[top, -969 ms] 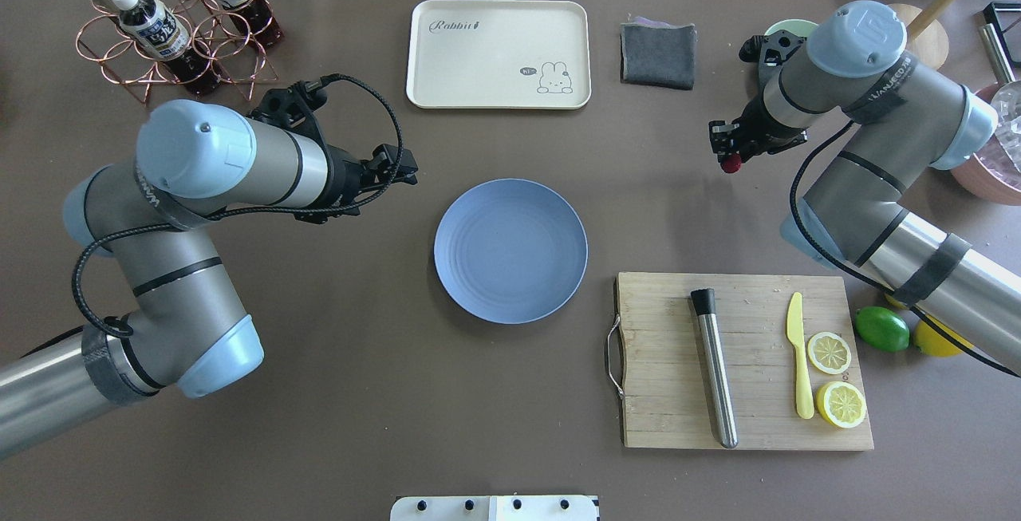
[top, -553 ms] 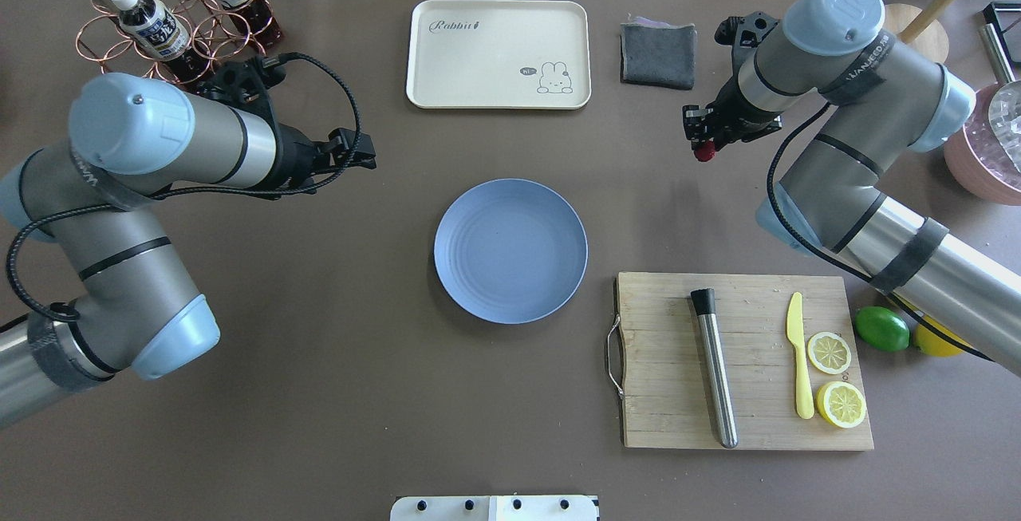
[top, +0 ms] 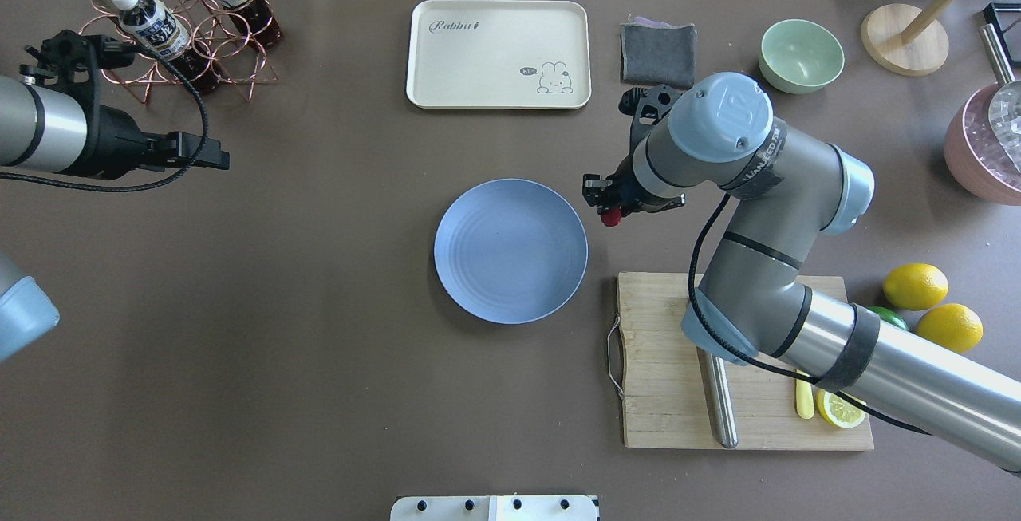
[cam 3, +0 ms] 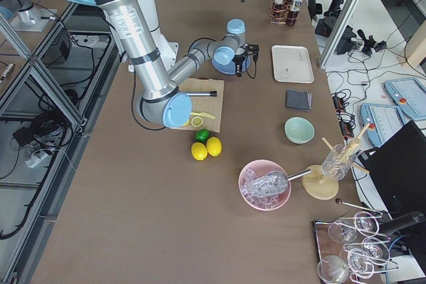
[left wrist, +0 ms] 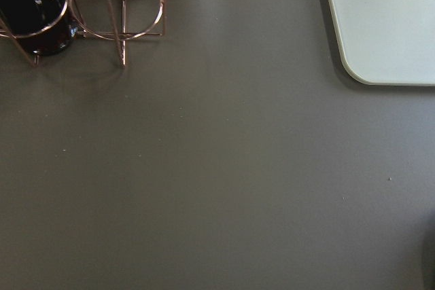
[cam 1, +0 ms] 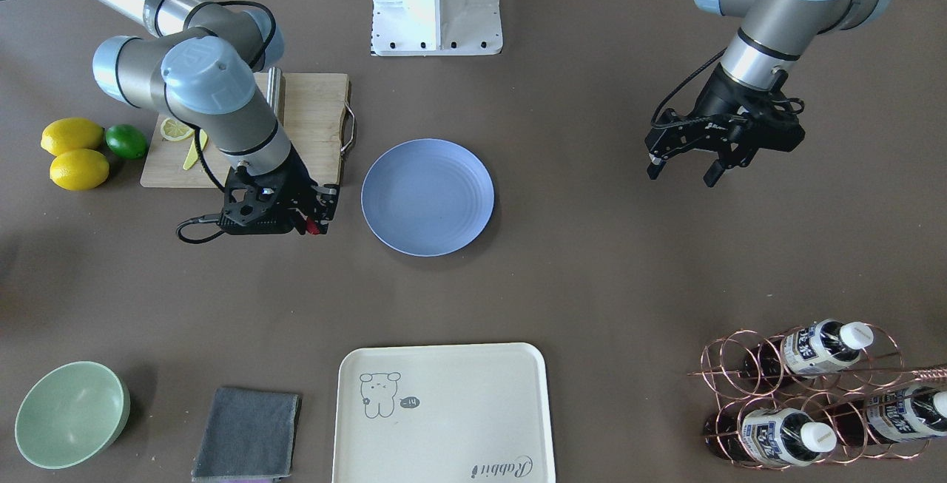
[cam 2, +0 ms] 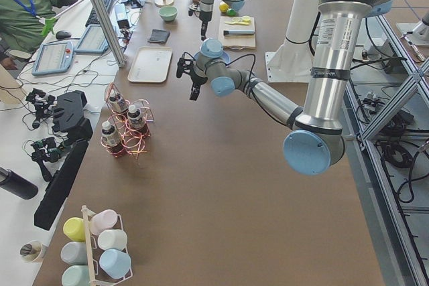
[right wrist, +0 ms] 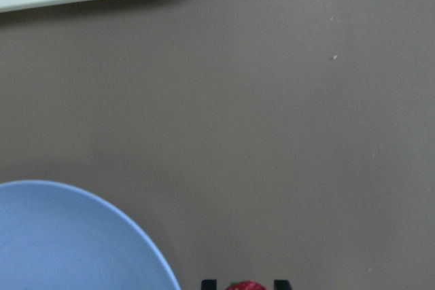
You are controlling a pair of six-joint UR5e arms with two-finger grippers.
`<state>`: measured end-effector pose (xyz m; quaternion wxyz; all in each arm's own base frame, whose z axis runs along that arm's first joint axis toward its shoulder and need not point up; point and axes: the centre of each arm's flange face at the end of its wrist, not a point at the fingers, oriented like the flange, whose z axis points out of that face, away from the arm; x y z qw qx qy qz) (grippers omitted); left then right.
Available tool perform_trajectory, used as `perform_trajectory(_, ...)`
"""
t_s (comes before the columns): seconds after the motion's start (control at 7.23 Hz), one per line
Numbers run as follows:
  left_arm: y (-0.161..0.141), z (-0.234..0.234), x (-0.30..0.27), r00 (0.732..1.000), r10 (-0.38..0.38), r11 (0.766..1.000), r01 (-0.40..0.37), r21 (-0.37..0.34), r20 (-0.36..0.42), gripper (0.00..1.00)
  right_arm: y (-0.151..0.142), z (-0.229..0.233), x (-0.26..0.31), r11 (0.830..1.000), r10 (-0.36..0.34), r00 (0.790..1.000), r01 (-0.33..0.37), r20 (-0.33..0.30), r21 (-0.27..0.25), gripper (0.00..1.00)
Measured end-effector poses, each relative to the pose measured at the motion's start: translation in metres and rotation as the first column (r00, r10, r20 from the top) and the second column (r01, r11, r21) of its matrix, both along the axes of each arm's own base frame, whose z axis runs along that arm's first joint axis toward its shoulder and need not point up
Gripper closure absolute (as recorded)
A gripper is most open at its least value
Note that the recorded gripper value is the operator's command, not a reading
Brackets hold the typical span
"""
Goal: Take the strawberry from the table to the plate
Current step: 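Carry the strawberry over the blue plate with the right gripper while the left arm withdraws, then lower the strawberry onto the blue plate and open the right gripper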
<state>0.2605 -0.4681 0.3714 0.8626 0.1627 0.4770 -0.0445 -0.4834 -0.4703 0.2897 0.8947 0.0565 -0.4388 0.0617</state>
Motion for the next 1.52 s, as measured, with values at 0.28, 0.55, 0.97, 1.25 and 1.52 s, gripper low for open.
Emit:
perform_trajectory(0.28,0.002,0.034,-0.031,0.998,0.055,0.998,-0.055,0.024,0.032,0.02,0.030,-0.015,-0.024,1.000,-0.015,1.000,0.015,0.013,0.013,1.00)
perform_trajectory(0.55,-0.006,0.066,-0.060,0.995,0.092,0.996,-0.092,-0.020,0.034,0.02,0.039,-0.045,-0.047,1.000,-0.021,1.000,0.021,-0.017,0.016,1.00)
perform_trajectory(0.97,-0.014,0.086,-0.074,0.995,0.090,0.995,-0.088,-0.056,0.036,0.02,0.042,-0.064,-0.082,1.000,-0.019,0.998,0.020,-0.068,0.021,1.00)
perform_trajectory(1.25,-0.021,0.101,-0.087,0.990,0.113,0.994,-0.112,-0.014,0.079,0.02,0.040,-0.063,-0.100,1.000,-0.024,0.996,0.026,-0.088,0.018,1.00)
perform_trajectory(1.52,-0.028,0.111,-0.099,0.986,0.125,0.992,-0.126,0.004,0.115,0.02,0.043,-0.064,-0.108,0.999,-0.033,0.995,0.035,-0.092,0.018,1.00)
